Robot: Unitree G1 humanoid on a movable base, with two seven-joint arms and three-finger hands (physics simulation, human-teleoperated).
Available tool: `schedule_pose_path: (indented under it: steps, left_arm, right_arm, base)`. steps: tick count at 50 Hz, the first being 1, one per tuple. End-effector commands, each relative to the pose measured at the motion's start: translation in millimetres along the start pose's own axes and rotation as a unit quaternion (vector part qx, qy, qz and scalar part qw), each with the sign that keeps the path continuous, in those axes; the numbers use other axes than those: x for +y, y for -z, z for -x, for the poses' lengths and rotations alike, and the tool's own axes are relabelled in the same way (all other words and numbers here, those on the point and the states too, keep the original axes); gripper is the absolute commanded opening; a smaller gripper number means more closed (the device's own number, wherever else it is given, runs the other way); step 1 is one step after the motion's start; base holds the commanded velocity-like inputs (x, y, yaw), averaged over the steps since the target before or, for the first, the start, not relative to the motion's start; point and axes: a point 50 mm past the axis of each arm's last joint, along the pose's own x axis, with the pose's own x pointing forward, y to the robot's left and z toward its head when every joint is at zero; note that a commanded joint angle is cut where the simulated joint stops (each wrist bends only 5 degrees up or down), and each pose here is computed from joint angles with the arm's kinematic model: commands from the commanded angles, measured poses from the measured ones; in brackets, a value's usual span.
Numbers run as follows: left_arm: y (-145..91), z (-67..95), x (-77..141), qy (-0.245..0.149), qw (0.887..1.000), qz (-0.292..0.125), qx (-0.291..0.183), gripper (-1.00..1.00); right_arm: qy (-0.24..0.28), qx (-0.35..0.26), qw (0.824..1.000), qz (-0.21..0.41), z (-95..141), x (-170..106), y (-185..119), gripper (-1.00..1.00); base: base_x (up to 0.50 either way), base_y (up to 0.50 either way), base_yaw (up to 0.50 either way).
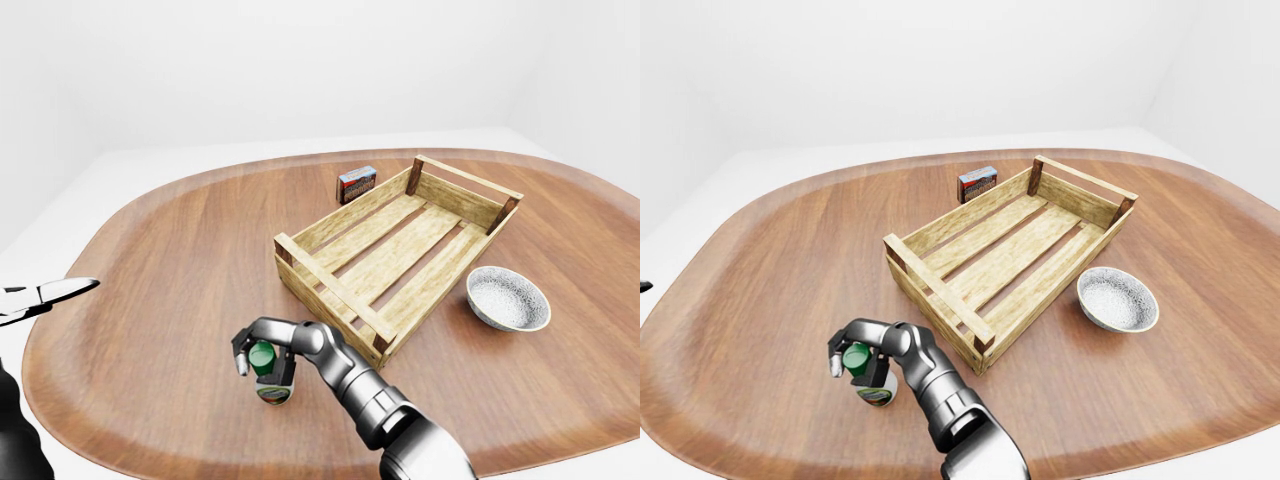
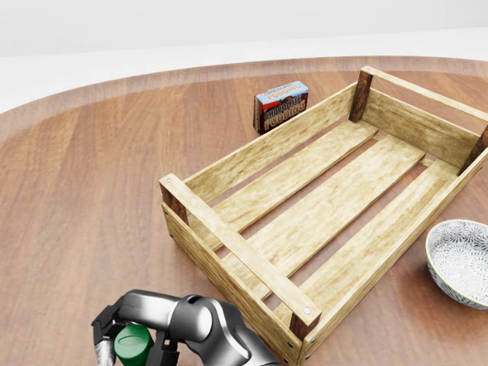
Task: Pick up the salad dressing and put it in the tray.
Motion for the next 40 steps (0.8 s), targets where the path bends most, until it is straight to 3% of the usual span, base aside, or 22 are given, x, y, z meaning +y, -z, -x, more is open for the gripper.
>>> schedule_pose_path:
  steps: [1,8,26,40]
  left_arm:
    - [1.7,0.8,-1.9,0.003,1.000,-0.001,0.003,1.00]
    - [2.2,0.8,-2.5,0.004,1.000,0.000,0.004,1.00]
    - [2.2,0.7,-3.2,0.006,1.000,0.001,0.004,1.00]
    - [1.2,0.4,-4.3,0.008,1.000,0.002,0.001,1.00]
  right_arm:
    - [0.019,-0.036,0.999,0.005,2.8,-2.3,-15.1,-1.00]
    - [0.033,-0.084,0.996,0.018,18.1,-16.6,-47.9,-1.00]
    - [0.070,-0.151,0.985,0.049,42.9,-44.3,-93.6,-1.00]
    - [0.148,-0.282,0.937,0.140,92.8,-92.2,-182.0,-1.00]
  base:
    - [0.00,0.00,0.00]
    - [0.00,0.00,0.00]
    - [0.00,0.00,0.00]
    - [0.00,0.00,0.00]
